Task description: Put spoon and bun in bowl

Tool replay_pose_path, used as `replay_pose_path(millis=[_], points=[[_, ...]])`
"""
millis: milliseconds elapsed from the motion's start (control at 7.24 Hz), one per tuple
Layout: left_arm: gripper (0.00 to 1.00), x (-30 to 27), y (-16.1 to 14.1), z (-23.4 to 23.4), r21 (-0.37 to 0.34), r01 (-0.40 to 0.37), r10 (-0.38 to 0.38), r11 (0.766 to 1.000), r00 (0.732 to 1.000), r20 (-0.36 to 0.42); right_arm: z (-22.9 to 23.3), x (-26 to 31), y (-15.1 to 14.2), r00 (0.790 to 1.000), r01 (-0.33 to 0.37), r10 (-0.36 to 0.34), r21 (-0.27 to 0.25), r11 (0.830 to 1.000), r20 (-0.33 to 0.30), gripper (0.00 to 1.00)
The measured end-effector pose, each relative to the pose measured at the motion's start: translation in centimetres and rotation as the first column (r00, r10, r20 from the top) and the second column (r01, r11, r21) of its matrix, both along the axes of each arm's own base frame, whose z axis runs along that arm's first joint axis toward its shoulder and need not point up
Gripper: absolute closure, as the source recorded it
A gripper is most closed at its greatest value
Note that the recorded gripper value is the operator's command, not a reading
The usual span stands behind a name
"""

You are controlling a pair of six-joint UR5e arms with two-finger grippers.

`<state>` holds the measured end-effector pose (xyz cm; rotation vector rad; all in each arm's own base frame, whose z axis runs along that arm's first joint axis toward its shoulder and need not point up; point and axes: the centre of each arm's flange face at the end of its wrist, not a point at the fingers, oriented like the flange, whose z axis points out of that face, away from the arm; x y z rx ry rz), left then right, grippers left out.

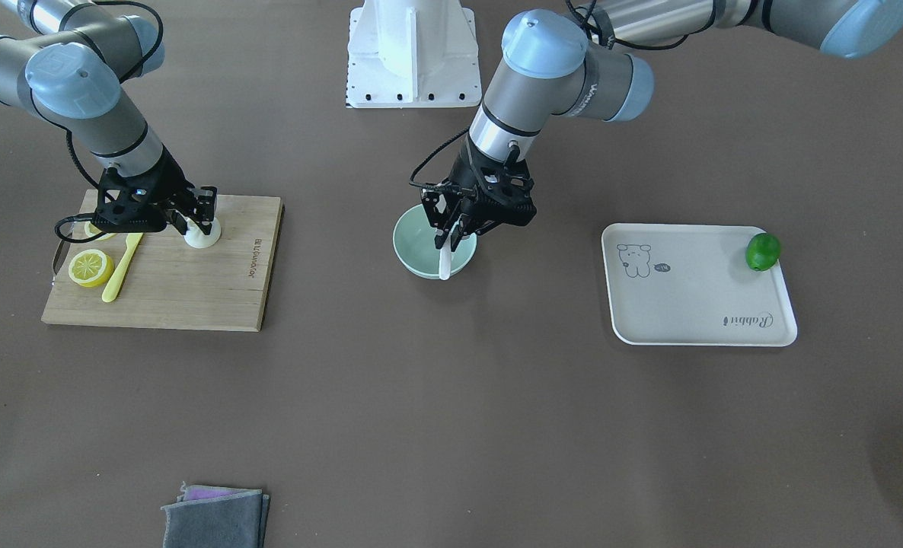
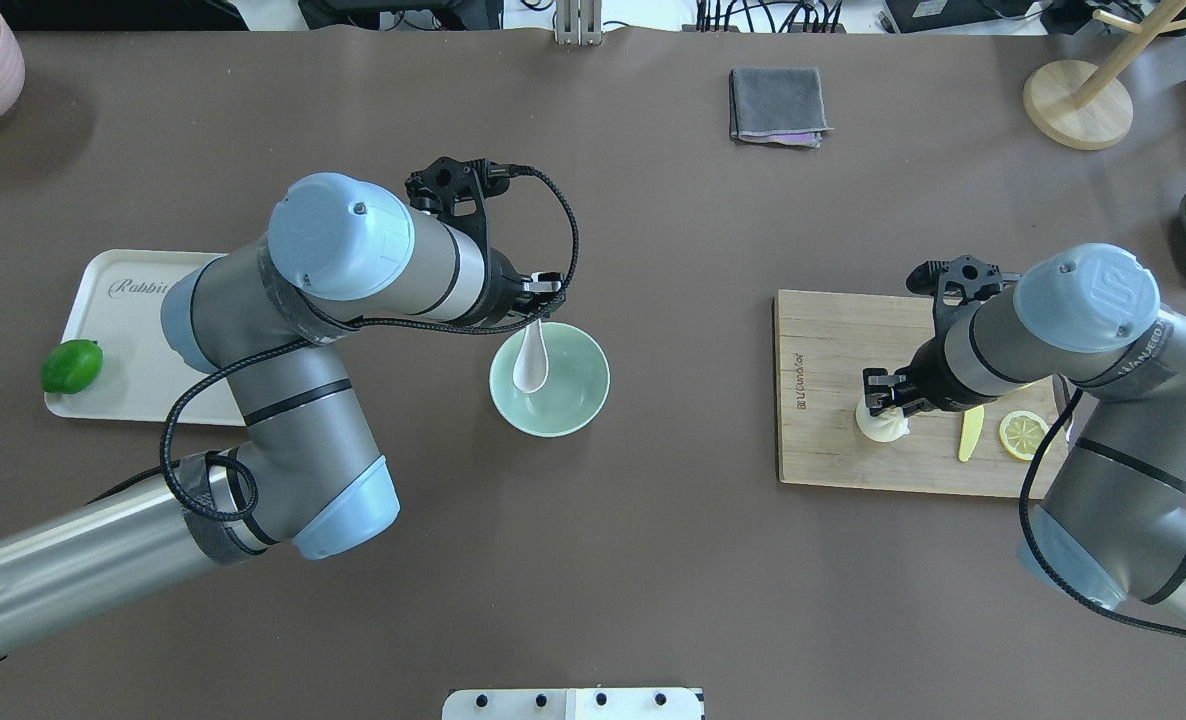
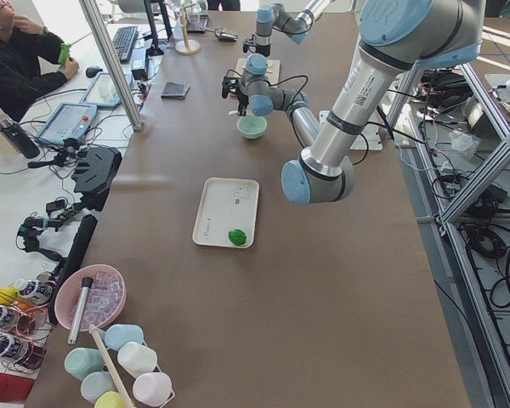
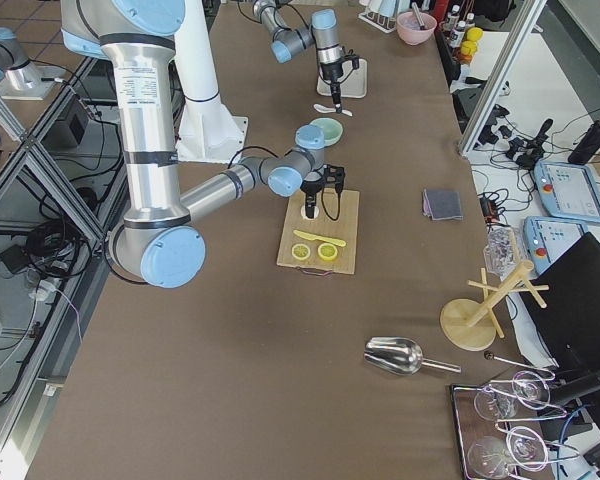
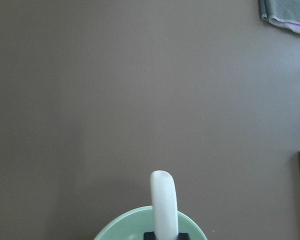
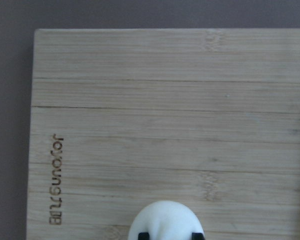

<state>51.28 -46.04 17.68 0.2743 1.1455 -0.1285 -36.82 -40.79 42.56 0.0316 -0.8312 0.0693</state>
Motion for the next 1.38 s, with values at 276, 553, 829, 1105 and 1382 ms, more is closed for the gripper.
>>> replay_pose_path(millis=[276, 553, 829, 1105, 1382], points=[[1.0, 0.0, -0.1, 0.0, 0.004, 0.004, -0.004, 1.0, 1.0, -0.005, -1.8, 0.4, -0.1, 1.0, -0.013, 0.012, 0.003, 1.0, 0.029, 1.0], [1.0, 0.8, -0.4, 0.5, 0.008, 0.021, -0.021, 1.0, 1.0, 0.003, -5.2, 1.5, -1.1, 0.998, -0.019, 0.019, -0.008, 1.0, 0.065, 1.0], [1.0, 2.9, -1.0, 1.4, 0.024, 0.034, -0.034, 0.999, 0.999, -0.008, -8.0, 2.0, -1.8, 0.997, -0.027, 0.028, -0.013, 1.0, 0.078, 1.0], [1.0, 4.5, -0.8, 2.3, 0.022, 0.028, -0.028, 0.999, 0.999, -0.022, -9.3, 2.6, -2.0, 0.995, -0.035, 0.036, -0.005, 0.999, 0.09, 1.0], [1.0, 4.8, -0.3, 2.2, 0.022, 0.019, -0.019, 1.0, 0.999, -0.033, -9.9, 2.9, -2.3, 0.994, -0.043, 0.043, 0.0, 0.999, 0.096, 1.0]])
